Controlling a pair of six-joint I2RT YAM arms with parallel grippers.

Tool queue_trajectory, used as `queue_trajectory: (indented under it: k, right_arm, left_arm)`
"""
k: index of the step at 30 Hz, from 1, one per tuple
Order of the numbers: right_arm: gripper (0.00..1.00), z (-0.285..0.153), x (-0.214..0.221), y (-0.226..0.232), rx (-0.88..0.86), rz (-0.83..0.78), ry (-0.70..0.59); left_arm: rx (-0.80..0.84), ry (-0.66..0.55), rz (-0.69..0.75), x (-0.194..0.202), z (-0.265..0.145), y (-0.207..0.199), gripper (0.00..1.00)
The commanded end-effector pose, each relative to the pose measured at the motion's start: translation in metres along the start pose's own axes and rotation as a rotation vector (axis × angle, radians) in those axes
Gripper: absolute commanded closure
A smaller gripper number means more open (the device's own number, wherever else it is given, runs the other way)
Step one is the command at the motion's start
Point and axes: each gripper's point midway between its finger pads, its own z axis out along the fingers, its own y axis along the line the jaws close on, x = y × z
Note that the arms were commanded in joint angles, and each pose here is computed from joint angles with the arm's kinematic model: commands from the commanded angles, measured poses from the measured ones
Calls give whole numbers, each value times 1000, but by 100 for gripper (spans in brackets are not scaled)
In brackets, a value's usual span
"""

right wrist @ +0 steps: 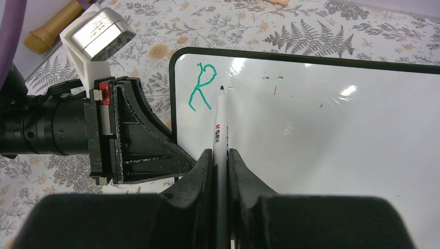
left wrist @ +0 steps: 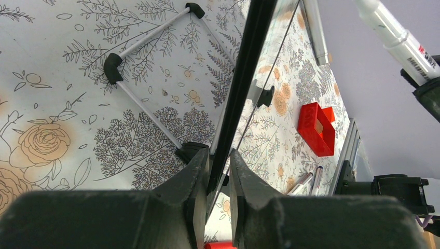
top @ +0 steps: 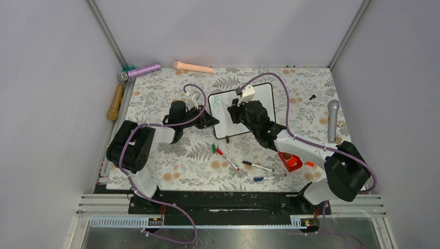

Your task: Write a sentence on the whiteboard

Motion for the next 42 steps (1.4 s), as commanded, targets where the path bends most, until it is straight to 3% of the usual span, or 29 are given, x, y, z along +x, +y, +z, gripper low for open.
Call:
queue_trajectory:
  k: [1,42]
  right_arm:
    - [100,5,-26,-1,20,7,-59]
    - [100,18,-22,-11,72,-26,-15]
  left_arm:
    - [-91,-38,2,-11,2,15,83]
    - [-98,-32,3,-10,2,16,84]
